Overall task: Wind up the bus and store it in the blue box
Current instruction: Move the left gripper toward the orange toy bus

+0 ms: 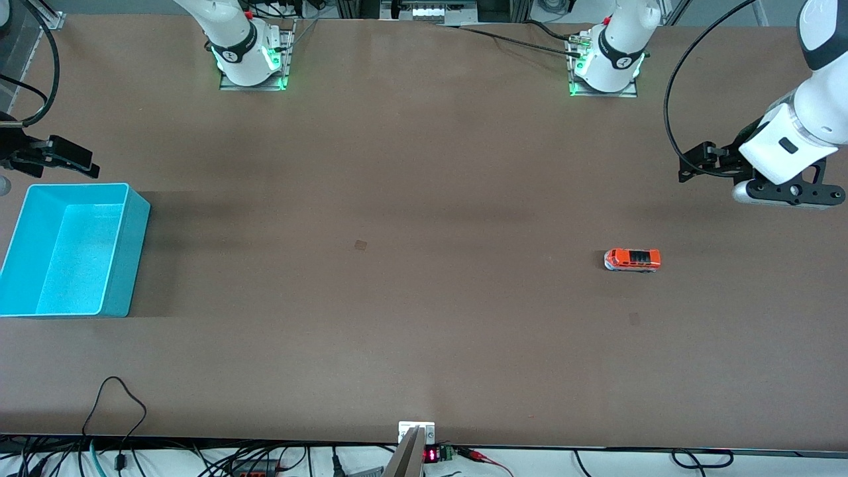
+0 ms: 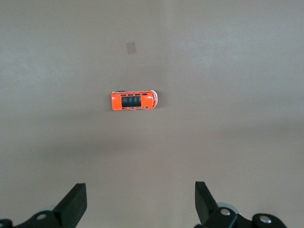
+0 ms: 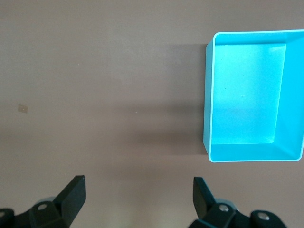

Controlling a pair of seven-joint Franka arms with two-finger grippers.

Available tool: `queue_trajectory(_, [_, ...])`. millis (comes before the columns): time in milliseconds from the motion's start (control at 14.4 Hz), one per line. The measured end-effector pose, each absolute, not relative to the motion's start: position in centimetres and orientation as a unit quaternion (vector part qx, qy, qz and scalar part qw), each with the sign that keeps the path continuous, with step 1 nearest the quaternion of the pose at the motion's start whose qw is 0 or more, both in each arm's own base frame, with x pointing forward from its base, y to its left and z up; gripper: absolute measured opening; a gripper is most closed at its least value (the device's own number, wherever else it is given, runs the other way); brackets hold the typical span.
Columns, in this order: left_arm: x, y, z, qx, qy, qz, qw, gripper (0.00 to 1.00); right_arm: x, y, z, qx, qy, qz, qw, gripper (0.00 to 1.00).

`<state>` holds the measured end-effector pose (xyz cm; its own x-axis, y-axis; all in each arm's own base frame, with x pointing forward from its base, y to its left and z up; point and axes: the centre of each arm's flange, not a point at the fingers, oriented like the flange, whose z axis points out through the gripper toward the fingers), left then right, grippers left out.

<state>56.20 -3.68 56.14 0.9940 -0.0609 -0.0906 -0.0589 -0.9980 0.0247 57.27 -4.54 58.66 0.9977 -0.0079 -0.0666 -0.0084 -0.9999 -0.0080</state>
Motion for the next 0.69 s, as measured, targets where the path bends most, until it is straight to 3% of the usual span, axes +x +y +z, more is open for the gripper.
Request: queue_trajectory(693, [56.07,-3.59,56.05,0.998,-0.028,-0.051,0.011,1.00,57.35,-4.53,58.47,-0.999,0.004,0.035,0.004,1.00])
